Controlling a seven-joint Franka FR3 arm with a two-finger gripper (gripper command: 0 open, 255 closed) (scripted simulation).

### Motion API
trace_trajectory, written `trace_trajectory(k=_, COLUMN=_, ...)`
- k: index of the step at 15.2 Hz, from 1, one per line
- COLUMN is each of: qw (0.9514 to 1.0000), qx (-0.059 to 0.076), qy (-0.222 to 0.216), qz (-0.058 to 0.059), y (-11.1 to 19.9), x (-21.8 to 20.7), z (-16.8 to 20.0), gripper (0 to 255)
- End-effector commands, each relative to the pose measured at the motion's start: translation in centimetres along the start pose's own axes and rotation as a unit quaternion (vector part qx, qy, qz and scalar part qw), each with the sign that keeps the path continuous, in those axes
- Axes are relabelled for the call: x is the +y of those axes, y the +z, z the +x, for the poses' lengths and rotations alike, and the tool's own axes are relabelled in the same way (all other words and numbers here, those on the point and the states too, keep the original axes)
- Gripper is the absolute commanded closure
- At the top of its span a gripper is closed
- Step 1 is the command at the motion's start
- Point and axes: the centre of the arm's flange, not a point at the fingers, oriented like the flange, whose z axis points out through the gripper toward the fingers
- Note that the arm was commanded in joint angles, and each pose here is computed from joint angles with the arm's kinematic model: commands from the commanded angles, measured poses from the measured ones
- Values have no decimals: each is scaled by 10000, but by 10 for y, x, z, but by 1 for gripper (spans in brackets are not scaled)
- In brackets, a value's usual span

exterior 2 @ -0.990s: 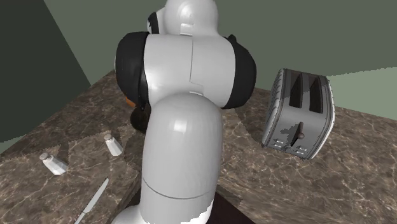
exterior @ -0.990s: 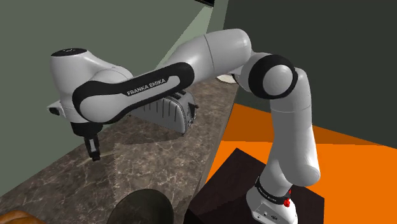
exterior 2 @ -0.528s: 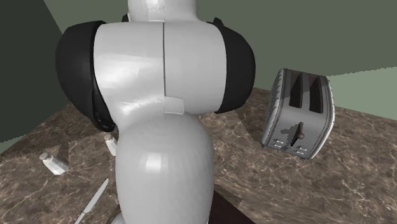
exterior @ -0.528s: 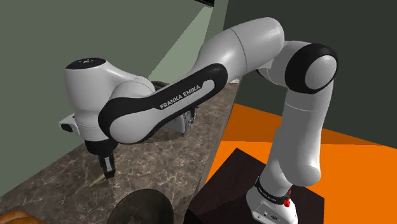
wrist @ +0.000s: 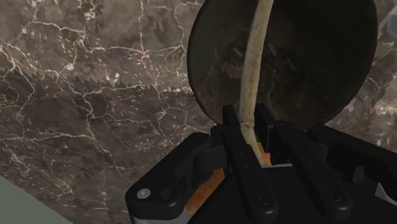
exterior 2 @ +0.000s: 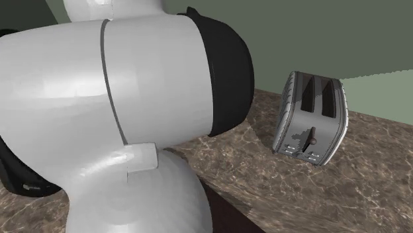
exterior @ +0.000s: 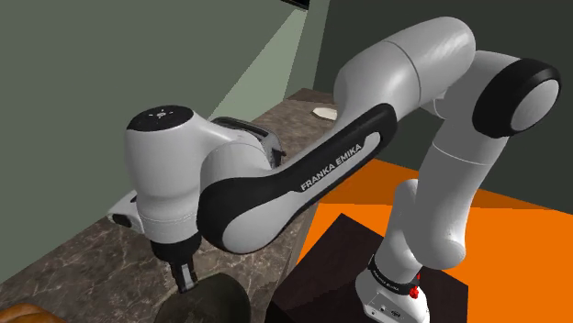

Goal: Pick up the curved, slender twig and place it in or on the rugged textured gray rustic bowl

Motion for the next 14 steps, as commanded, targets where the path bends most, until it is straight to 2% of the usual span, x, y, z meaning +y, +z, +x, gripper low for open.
trace_trajectory(k=1, qw=10000, qx=0, qy=8, qz=-2, y=3, x=-26, z=-6, gripper=255)
trace_trajectory(k=2, qw=10000, qx=0, qy=8, qz=-2, y=3, x=-37, z=-9, gripper=255)
trace_trajectory(k=14, qw=10000, qx=0, qy=8, qz=-2, y=67, x=-38, z=-10, gripper=255)
